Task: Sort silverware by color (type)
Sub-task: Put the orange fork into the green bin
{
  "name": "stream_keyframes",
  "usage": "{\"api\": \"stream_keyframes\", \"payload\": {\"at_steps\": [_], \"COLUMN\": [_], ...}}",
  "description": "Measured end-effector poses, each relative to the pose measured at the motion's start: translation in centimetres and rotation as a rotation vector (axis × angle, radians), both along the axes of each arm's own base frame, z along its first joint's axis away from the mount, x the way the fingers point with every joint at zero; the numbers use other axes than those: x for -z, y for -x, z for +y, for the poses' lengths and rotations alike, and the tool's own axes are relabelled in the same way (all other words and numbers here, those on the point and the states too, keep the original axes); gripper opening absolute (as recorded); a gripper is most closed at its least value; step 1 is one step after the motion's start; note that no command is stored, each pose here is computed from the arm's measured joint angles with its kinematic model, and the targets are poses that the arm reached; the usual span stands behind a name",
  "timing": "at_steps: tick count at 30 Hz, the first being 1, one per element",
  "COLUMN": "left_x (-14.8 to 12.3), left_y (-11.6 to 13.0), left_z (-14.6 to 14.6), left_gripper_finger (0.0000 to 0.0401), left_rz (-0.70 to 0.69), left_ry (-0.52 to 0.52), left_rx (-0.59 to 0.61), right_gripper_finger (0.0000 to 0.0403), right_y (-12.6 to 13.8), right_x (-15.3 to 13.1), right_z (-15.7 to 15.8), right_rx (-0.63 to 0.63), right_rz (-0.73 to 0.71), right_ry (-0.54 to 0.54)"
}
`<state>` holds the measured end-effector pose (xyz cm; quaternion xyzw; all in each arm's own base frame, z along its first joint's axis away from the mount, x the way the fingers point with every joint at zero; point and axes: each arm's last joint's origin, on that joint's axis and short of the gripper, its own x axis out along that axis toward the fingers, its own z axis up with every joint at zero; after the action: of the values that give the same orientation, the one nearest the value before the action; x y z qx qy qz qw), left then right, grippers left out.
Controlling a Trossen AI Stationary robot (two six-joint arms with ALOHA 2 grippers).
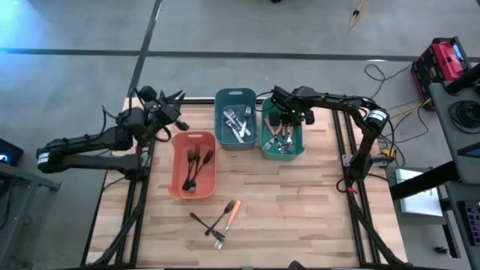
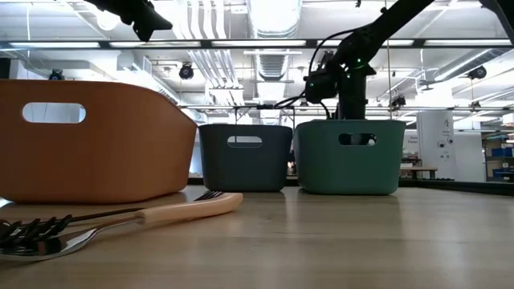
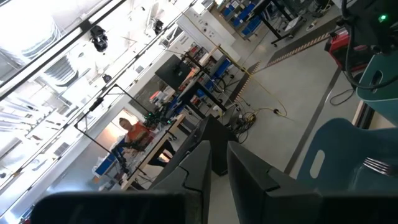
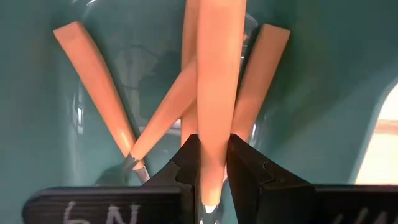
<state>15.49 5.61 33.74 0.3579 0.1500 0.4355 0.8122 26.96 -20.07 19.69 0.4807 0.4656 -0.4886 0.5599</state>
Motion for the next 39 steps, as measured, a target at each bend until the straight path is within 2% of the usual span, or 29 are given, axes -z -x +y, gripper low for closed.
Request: {"api": "stream_keyframes", "payload": {"at_steps": [25, 39], "left_x": [0.1, 0.2], "left_y": [0.0, 0.0], "left_z": [0.0, 0.0], "left_gripper_finger": [0.0036, 0.0036], "left_rz": [0.009, 0.018], "left_ry": [0.002, 0.005], "left_rx": [0.0, 0.0], "right_gripper_finger": [0.0042, 0.0044], "right_y": [-0.3, 0.0], "right_x": [0.2, 1.4], "right_z": [0.4, 0.7], "right_rx": [0.027, 0.035], "right_rz": [0.011, 0.012], "right_ry": [0.018, 0.016]}}
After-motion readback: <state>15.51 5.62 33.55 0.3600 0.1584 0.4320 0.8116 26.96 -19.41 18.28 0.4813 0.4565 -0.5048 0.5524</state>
